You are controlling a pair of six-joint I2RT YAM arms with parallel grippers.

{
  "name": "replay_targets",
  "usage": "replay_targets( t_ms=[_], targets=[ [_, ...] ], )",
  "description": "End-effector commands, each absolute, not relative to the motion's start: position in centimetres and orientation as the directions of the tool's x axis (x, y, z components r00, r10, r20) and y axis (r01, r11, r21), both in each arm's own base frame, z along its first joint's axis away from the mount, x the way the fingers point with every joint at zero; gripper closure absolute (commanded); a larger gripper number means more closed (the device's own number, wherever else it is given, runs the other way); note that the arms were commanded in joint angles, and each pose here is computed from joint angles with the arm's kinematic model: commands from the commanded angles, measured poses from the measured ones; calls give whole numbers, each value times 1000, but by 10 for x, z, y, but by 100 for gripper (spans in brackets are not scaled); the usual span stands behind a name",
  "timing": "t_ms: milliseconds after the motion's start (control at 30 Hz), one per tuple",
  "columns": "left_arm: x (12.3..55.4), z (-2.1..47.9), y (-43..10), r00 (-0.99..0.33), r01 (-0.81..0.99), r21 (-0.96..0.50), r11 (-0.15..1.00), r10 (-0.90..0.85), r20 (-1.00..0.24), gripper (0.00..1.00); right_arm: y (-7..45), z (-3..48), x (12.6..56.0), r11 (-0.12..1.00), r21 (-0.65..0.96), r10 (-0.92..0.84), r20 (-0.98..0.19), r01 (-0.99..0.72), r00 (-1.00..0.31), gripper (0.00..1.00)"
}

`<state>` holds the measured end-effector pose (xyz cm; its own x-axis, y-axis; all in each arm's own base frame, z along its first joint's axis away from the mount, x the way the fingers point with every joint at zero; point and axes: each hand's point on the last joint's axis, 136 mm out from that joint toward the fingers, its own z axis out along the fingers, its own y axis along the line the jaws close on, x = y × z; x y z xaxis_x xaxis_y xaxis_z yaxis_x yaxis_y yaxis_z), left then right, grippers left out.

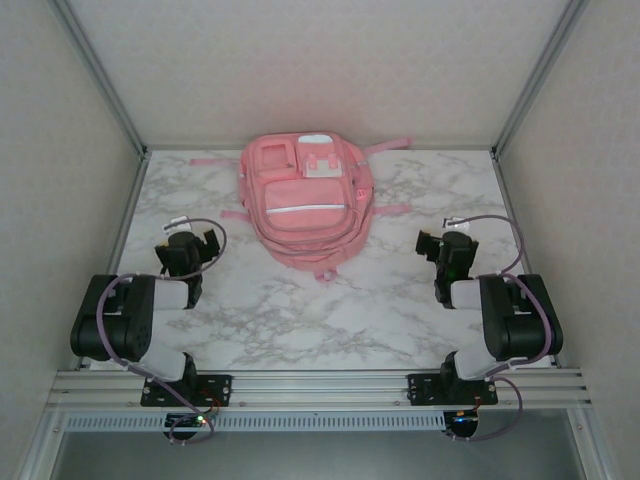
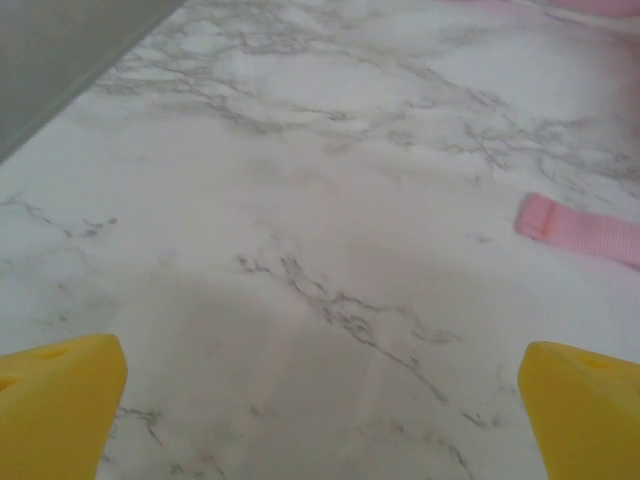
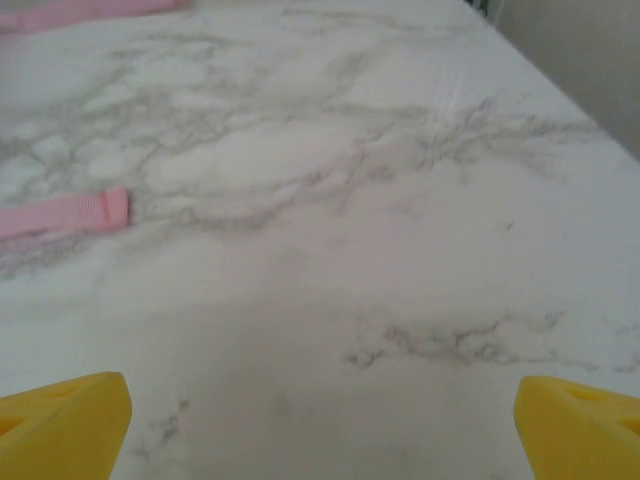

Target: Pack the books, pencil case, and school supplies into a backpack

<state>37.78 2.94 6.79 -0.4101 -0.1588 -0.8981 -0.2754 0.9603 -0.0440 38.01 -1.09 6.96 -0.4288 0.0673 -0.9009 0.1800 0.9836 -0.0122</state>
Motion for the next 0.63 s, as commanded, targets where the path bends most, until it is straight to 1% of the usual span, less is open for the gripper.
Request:
replay_targets(
  t_ms=[0, 600],
  targets=[
    [391, 93, 22, -307, -216, -89, 972, -154, -939, 0, -5, 85, 389, 988, -7, 49, -931, 153, -361, 1],
    [393, 93, 18, -323, -213, -66, 975, -134, -937, 0, -3, 85, 389, 989, -12, 42, -930, 144, -366, 1]
  ],
)
